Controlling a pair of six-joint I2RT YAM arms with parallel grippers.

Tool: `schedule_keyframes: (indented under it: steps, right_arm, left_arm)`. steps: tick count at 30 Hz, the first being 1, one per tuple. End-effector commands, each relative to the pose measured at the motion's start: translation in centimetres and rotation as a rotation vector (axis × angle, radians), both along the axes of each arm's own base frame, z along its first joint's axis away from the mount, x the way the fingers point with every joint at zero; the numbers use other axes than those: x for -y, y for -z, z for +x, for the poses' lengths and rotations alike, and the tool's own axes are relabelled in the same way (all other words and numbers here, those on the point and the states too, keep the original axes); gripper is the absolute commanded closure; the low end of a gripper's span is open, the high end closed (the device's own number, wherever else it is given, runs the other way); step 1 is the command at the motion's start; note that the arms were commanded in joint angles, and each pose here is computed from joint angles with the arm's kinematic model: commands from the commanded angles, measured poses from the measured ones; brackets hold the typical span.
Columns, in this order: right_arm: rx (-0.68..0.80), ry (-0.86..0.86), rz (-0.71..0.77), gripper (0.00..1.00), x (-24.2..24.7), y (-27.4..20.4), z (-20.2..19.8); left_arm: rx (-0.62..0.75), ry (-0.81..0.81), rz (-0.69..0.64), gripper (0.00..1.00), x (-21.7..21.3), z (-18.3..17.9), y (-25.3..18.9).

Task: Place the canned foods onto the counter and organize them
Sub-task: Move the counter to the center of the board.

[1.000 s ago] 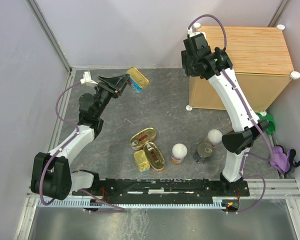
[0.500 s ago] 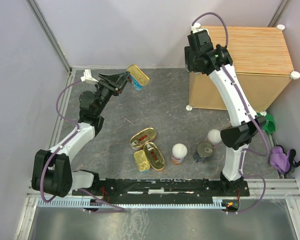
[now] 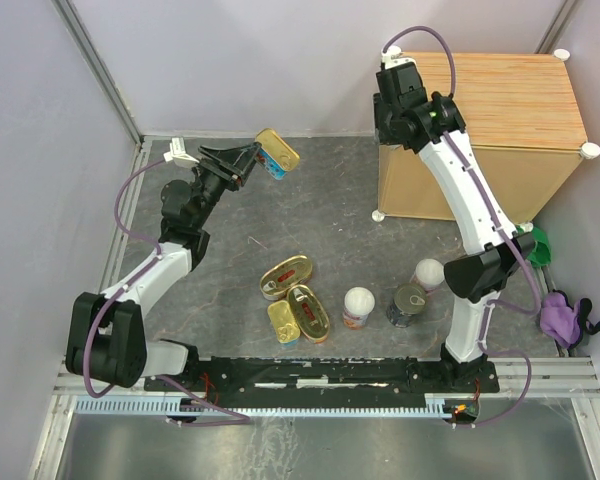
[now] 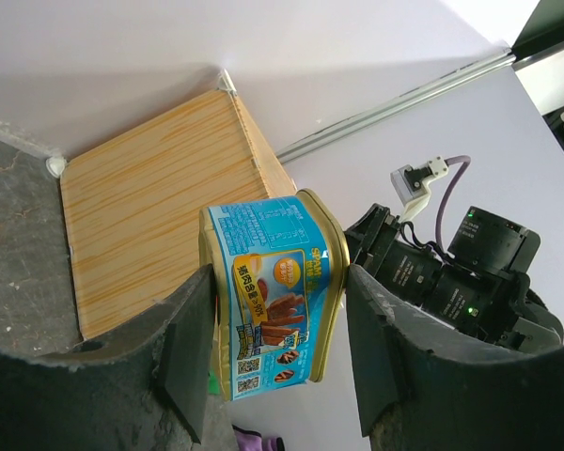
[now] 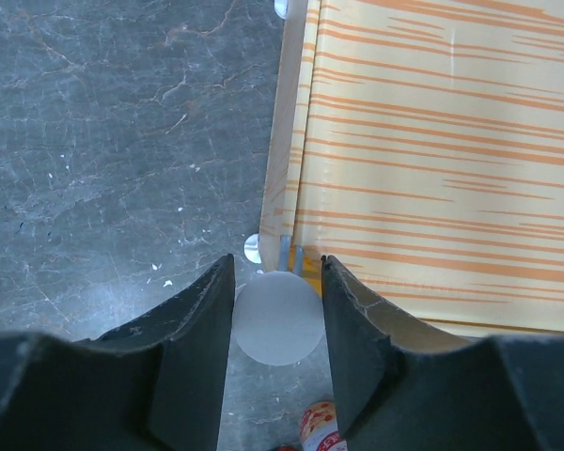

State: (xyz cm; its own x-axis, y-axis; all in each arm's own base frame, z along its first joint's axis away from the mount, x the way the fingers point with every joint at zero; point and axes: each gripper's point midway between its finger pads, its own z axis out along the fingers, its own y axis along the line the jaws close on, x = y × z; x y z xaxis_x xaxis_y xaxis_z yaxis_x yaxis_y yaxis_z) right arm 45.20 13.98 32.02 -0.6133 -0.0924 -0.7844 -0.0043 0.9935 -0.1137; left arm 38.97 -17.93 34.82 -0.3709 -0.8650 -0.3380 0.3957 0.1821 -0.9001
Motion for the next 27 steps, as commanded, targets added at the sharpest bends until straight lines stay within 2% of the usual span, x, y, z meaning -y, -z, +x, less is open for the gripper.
schedule_keyframes:
  steps: [1,15,27]
  right_arm:
    - [-0.062,-0.042,0.019,0.54,-0.8,1.0,-1.8]
    - [-0.031,-0.183,0.022,0.67,-6.4,-0.6,-3.6]
    - [-0.019,-0.276,0.065,0.69,-11.7,-1.1,-6.0]
  left_arm:
    - [0.195,-0.002,-0.048,0.97,-0.3,-1.3,-5.9]
    - [0.217,-0.013,-0.063,0.97,-0.6,-1.5,-6.9]
    - [0.236,-0.028,-0.077,0.97,-1.0,-2.2,-7.7]
